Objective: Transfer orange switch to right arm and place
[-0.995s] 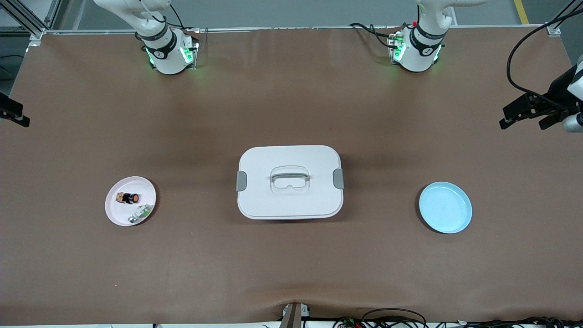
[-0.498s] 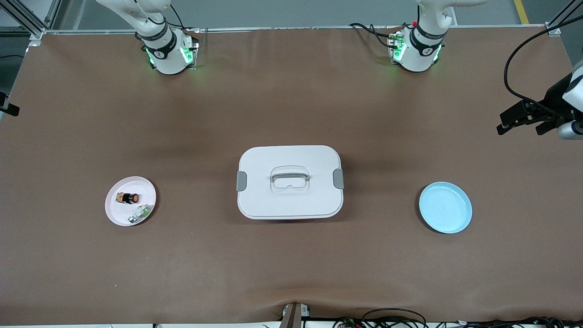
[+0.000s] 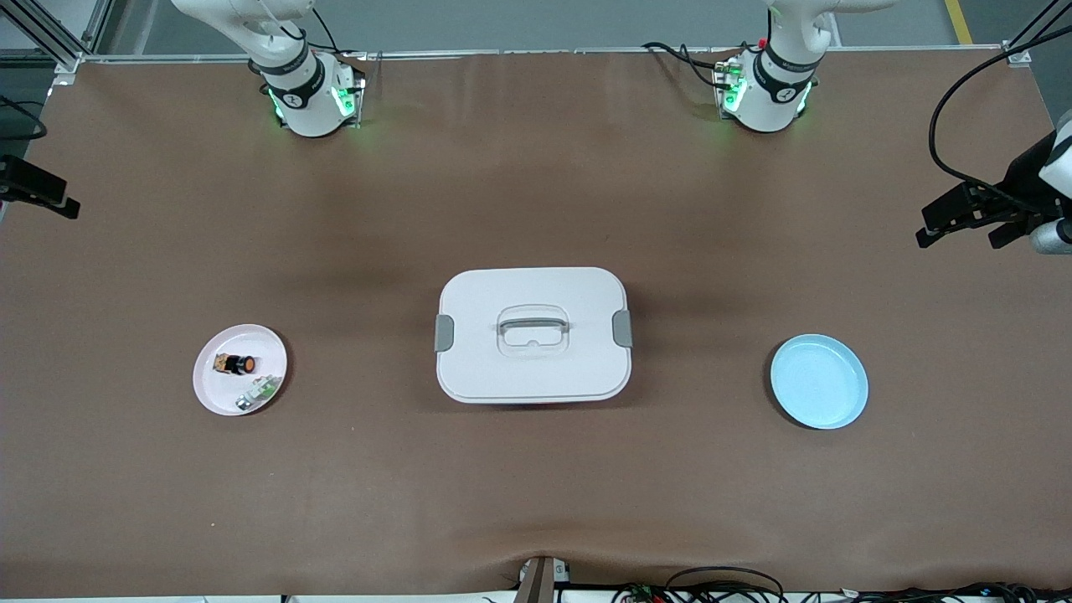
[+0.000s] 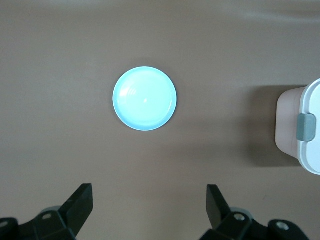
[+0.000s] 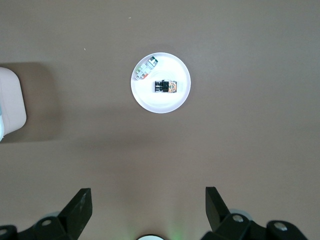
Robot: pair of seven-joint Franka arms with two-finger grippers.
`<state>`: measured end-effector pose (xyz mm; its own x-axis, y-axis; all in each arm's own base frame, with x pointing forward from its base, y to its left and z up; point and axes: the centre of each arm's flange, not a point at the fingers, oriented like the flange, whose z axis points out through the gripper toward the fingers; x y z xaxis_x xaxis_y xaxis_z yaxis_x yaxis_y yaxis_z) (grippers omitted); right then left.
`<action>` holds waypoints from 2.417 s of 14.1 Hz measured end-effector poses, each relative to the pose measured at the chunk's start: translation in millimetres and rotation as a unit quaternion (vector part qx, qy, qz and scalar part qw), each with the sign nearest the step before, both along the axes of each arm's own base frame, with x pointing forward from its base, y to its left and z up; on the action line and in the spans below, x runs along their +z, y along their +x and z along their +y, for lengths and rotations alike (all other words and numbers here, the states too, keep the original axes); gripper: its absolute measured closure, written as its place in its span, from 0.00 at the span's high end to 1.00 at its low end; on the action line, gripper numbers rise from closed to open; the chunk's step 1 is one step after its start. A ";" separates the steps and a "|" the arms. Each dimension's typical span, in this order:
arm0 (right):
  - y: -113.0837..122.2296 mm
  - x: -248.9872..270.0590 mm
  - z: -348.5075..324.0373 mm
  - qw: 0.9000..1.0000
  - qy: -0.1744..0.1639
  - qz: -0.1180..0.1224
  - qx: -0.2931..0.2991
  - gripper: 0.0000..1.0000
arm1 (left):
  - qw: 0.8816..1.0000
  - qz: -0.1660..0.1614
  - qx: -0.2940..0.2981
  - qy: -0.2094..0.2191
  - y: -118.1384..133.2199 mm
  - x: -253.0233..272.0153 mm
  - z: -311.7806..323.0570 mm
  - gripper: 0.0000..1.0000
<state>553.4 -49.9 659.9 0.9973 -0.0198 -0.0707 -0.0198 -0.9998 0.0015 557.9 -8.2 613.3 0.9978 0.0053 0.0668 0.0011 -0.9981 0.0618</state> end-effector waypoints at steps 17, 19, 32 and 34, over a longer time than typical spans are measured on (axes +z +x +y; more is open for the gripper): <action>-5.5 4.6 -22.9 1.000 0.010 -0.005 -0.004 1.00 | 1.000 0.002 0.000 0.000 1.3 -2.2 0.2 1.00; -6.3 4.3 -25.6 1.000 0.010 -0.003 -0.006 1.00 | 1.000 0.005 0.000 0.000 3.0 -5.7 0.1 1.00; -10.7 10.2 -20.5 1.000 0.020 -0.006 -0.002 1.00 | 1.000 0.007 0.001 0.000 4.0 -7.8 0.1 1.00; -10.3 10.2 -16.9 1.000 0.021 -0.006 0.001 1.00 | 1.000 0.007 0.001 0.000 4.1 -7.9 0.1 1.00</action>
<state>543.1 -66.8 670.1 0.9981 -0.0153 -0.0604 -0.0178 -0.9990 -0.0410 561.9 -8.1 605.4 0.9986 0.0064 0.0528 0.0031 -0.9981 0.0615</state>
